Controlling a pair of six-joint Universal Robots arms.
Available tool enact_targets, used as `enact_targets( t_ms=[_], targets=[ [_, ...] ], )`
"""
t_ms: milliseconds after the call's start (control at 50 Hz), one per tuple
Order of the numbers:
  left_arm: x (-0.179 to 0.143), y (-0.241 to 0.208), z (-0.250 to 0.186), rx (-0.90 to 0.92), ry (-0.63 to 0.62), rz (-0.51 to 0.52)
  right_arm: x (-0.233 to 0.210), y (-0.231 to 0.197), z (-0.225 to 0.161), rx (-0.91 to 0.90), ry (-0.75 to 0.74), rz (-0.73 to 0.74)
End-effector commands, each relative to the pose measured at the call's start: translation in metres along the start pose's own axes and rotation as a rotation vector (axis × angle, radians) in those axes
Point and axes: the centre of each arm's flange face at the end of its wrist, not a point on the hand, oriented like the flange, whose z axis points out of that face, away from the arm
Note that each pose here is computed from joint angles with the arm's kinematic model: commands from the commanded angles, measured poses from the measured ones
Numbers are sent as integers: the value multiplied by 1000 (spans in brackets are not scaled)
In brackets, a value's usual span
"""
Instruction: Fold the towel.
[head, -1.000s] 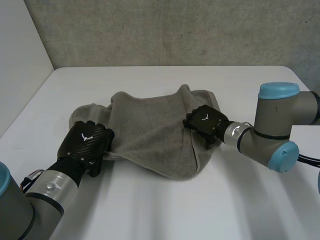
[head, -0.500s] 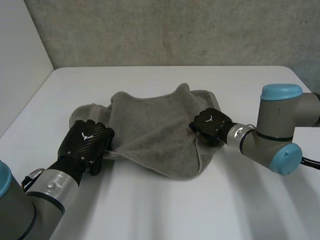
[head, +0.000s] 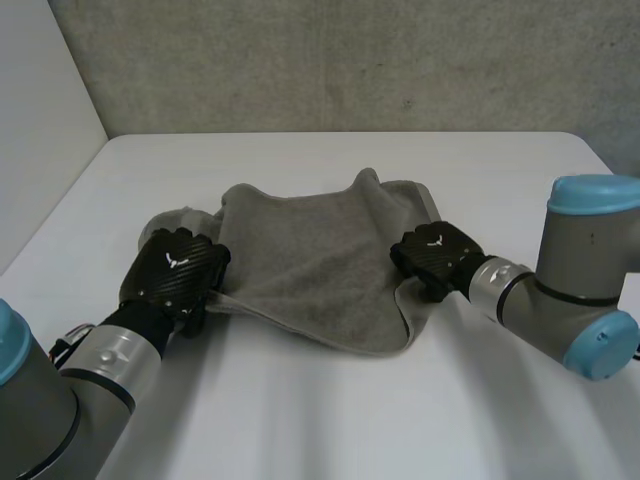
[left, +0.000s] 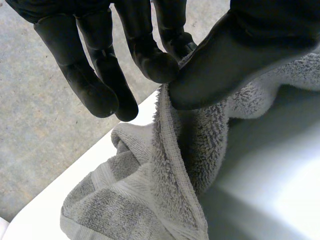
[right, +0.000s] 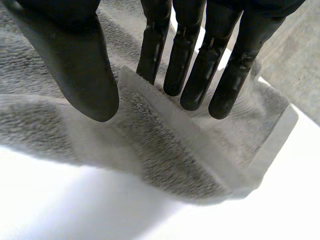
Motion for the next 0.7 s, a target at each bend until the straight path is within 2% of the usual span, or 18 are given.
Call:
enact_targets(
  t_ms=[20,700],
  targets=[
    [-1,-1,1,3,-2,-2,-2,2,2,2,3,10],
    [1,-1,0,4,3,-1,2,6,20,47,47,-59]
  ],
)
